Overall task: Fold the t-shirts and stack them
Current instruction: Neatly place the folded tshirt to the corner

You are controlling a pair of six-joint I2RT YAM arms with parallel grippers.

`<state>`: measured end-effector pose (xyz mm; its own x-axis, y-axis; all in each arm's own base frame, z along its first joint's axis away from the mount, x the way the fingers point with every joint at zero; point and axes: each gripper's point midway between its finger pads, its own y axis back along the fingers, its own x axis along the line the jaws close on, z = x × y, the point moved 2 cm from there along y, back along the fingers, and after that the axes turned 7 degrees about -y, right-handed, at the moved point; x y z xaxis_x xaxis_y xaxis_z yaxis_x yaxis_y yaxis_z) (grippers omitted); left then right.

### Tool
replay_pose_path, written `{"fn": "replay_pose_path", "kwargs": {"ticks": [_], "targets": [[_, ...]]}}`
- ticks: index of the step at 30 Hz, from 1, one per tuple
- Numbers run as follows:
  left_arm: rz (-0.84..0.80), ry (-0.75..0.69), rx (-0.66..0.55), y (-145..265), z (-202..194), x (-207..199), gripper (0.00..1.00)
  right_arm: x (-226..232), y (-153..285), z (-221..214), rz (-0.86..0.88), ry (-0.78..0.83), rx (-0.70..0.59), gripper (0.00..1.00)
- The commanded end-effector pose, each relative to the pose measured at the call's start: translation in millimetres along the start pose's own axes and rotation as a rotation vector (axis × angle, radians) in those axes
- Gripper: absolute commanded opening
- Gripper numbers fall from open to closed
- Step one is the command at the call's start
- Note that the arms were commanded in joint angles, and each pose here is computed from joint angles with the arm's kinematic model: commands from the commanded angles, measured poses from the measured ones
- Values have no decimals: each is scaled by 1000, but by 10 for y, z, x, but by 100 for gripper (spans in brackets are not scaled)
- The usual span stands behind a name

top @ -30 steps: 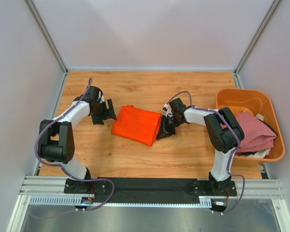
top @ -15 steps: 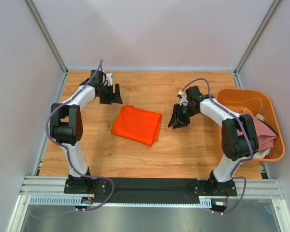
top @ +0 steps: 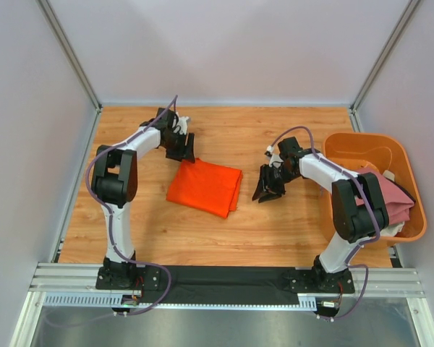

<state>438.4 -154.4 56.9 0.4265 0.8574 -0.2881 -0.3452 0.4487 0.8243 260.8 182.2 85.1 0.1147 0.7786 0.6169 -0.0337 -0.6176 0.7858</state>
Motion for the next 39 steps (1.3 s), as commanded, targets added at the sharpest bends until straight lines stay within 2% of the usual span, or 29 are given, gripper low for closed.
{"fn": "replay_pose_path", "kwargs": {"ticks": [1,7,12,15,16,18,26,28,34,39], "targets": [[32,-30,6,3,24,-13,67,106,55,35,49,55,-30,34],[20,-9,50,-110,-68,-127,59,58,17,-8,49,47,-23,33],[2,10,75,-224,-119,-167,42,54,16,-25,52,48,-23,33],[15,17,73,-220,-100,-152,28,47,13,-44,54,43,-19,33],[35,13,70,-205,-89,-118,15,50,14,-48,56,42,-20,33],[82,7,63,-162,-42,-51,0,45,8,-82,62,32,-9,32],[304,2,58,151,97,458,0,41,22,-172,65,19,15,31],[431,5,64,312,146,740,0,45,19,-189,66,15,26,31],[607,6,15,627,381,1367,0,73,-15,-242,60,-1,69,31],[784,-79,-12,860,701,1991,0,100,-36,-270,59,-27,109,30]]}}
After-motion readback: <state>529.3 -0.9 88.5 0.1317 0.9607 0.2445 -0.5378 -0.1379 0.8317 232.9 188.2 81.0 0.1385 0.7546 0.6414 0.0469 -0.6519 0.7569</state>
